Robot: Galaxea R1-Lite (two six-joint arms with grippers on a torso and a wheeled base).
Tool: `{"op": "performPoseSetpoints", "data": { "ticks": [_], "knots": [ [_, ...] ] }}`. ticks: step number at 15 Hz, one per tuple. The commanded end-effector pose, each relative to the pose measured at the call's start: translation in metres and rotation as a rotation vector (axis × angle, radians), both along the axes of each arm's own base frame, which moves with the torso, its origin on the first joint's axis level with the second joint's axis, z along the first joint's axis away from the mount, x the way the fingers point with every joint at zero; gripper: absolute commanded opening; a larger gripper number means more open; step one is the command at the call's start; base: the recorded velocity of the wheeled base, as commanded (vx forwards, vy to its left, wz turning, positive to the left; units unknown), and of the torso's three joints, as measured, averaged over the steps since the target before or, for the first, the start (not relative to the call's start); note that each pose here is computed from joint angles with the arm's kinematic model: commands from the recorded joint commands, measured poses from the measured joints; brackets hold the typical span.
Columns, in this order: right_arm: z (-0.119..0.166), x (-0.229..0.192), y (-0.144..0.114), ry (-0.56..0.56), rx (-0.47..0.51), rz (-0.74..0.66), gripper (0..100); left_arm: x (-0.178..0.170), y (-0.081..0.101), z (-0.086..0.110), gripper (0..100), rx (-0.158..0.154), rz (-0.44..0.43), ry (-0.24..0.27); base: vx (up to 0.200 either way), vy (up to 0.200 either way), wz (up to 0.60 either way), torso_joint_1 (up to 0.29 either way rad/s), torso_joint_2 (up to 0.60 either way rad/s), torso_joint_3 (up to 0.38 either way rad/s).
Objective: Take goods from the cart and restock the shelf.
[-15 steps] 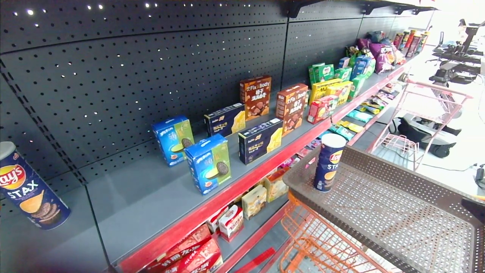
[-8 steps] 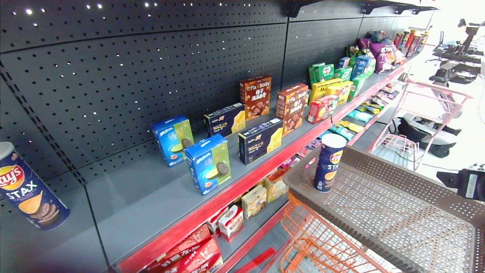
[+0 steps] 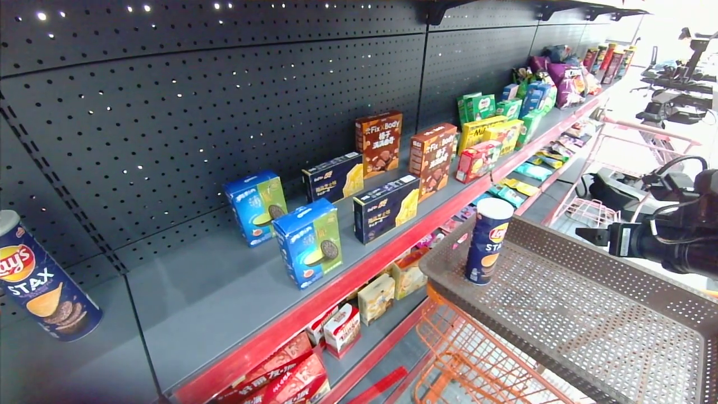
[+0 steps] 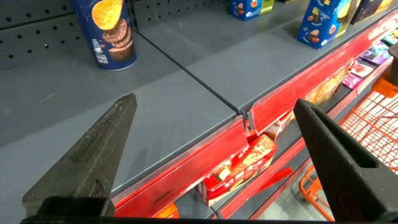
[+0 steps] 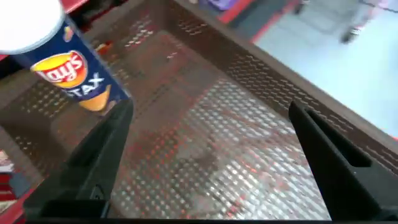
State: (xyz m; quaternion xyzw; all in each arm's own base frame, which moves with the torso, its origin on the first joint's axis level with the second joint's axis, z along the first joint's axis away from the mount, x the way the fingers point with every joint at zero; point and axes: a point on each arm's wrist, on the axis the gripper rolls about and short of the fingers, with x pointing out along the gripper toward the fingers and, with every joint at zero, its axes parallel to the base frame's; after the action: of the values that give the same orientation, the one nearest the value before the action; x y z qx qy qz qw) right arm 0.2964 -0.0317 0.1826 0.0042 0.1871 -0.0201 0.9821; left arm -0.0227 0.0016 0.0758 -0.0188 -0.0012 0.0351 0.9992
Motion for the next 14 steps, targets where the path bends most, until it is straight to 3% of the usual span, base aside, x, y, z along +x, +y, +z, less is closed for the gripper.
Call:
{"op": "performPoseSetpoints", "data": {
  "ticks": [1, 5, 8, 14],
  "knots": [
    [-0.016, 0.014, -0.002, 0.042, 0.014, 0.080, 100, 0.000, 0.000, 0.000, 100, -0.001, 0.000, -0.001, 0.000, 0.000, 0.00, 0.000, 0.00, 0.000],
    [-0.023, 0.008, 0.023, 0.061, -0.005, 0.222, 100, 0.000, 0.000, 0.000, 100, -0.001, 0.000, -0.001, 0.000, 0.000, 0.00, 0.000, 0.00, 0.000],
    [-0.016, 0.008, 0.049, -0.020, -0.017, 0.311, 100, 0.000, 0.000, 0.000, 100, -0.001, 0.000, 0.001, 0.000, 0.000, 0.00, 0.000, 0.00, 0.000],
    [-0.024, 0.012, 0.051, -0.016, -0.060, 0.332, 100, 0.000, 0.000, 0.000, 100, -0.001, 0.000, 0.001, 0.000, 0.000, 0.00, 0.000, 0.00, 0.000]
  ]
}}
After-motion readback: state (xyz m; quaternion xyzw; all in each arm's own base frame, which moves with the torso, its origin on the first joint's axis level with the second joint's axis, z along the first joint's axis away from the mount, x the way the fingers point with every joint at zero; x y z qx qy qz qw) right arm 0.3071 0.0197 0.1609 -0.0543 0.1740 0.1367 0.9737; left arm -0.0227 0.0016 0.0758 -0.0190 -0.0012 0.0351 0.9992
